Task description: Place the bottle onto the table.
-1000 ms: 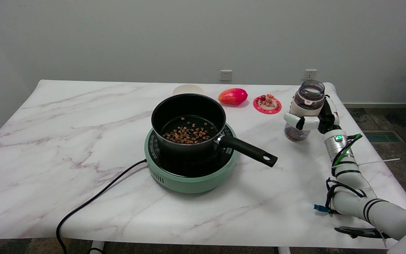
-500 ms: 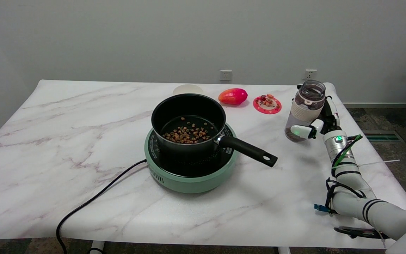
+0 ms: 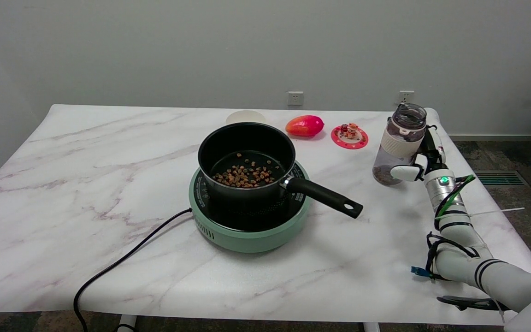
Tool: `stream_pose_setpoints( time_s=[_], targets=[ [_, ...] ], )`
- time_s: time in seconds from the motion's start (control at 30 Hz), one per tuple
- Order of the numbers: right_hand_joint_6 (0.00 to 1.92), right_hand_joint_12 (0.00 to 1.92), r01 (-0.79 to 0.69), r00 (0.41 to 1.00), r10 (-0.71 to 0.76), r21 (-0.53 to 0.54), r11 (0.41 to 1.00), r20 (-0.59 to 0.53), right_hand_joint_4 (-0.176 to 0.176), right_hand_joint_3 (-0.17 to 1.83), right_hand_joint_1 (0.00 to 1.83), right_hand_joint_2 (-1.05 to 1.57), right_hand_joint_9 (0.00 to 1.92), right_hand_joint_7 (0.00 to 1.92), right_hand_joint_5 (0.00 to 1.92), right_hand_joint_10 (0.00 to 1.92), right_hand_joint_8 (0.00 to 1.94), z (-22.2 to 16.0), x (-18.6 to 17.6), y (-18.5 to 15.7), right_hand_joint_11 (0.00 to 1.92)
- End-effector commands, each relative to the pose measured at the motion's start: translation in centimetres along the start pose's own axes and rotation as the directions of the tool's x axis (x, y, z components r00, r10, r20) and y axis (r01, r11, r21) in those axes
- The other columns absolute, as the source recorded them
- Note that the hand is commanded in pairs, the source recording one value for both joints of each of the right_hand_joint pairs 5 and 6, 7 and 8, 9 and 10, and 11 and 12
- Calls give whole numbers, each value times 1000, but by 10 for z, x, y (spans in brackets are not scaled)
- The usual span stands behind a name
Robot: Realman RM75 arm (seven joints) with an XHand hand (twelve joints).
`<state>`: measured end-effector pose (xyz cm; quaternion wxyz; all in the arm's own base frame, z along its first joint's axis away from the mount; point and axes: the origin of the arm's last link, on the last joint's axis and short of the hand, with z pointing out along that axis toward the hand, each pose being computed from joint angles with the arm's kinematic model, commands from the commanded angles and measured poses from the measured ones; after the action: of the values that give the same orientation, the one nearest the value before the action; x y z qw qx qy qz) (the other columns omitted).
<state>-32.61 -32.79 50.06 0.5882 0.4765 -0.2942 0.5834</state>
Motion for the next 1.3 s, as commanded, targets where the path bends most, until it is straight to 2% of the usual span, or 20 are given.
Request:
stream_pose_setpoints(
  time_s=[0.03, 0.1, 0.23, 0.47, 0.73, 0.93, 1.2, 1.3],
  targets=[
    [146, 394, 39, 999, -39, -12, 999, -7, 0, 1076, 1218, -1047, 374, 360, 146, 374, 360, 4, 18, -2, 394],
    [111, 381, 42, 999, -42, -14, 999, -11, 0, 929, 1199, -1047, 325, 307, 111, 325, 307, 4, 20, -2, 381],
    [50, 344, 54, 998, -55, -27, 998, -24, 0, 829, 1164, -1047, 302, 252, 50, 302, 252, 0, 28, 1, 344],
    [12, 333, 76, 996, -78, -44, 996, -49, 0, 817, 1154, -1047, 293, 231, 12, 293, 231, -7, 45, 3, 333],
    [12, 354, 178, 976, -190, -109, 978, -110, 0, 753, 1159, -1047, 314, 239, 12, 314, 239, -26, 104, 5, 354],
    [0, 414, 298, 944, -312, -131, 946, -106, 0, 711, 1201, -1047, 348, 243, 0, 348, 243, -39, 154, -10, 414],
    [7, 482, 350, 914, -363, -101, 931, -181, 0, 696, 1274, -963, 387, 286, 7, 387, 286, -43, 186, -34, 482],
    [0, 502, 384, 903, -398, -109, 917, -165, 0, 698, 1296, -985, 401, 297, 0, 401, 297, -37, 193, -42, 502]
  ],
)
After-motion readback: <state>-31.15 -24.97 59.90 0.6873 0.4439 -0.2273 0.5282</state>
